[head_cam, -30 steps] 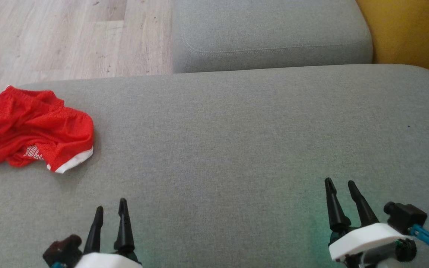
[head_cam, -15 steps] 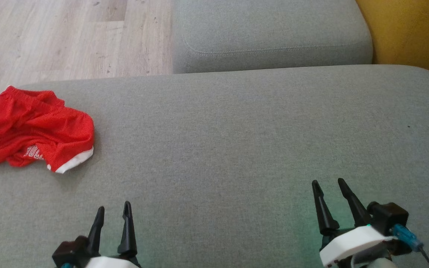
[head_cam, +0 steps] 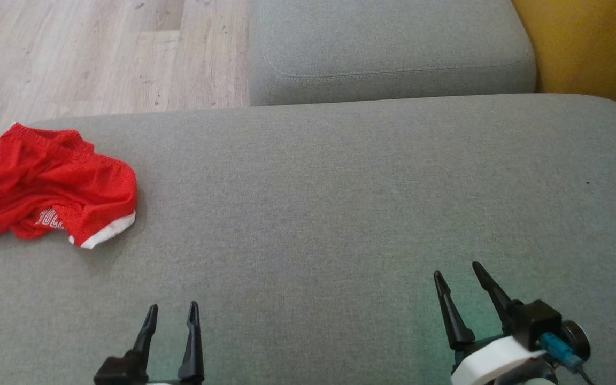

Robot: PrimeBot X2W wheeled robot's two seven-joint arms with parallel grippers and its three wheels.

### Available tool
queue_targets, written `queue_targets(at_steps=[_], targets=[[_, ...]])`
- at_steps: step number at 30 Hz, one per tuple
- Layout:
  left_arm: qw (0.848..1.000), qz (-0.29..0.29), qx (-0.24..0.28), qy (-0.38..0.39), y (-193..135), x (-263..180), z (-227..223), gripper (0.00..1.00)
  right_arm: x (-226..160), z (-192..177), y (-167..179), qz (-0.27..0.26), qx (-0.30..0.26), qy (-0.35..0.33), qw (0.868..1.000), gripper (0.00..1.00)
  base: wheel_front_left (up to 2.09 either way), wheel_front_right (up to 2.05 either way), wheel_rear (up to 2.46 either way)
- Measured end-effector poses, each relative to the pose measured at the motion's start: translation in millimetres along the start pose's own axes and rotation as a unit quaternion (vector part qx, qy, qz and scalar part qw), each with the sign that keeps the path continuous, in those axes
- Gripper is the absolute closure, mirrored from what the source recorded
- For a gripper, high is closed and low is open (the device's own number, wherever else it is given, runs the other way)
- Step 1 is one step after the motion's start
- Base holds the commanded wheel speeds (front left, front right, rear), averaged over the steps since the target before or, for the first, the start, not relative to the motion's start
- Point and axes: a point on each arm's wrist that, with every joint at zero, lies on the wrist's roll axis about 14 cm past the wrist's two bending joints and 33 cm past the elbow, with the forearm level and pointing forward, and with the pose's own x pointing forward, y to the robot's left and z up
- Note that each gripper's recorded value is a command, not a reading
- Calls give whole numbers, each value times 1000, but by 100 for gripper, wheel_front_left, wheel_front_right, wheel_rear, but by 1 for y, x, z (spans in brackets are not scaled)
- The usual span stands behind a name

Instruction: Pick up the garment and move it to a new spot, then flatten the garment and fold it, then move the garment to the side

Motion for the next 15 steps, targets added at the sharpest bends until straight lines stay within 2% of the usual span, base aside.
queue_targets(at_steps=[8, 15], targets=[[999, -3, 37, -3, -1, -1, 0, 0, 0, 2, 3, 9, -37, -6, 999, 0, 0, 0, 0], [999, -1, 39, -3, 0, -1, 0, 0, 0, 0, 4, 10, -39, -4, 999, 0, 0, 0, 0]])
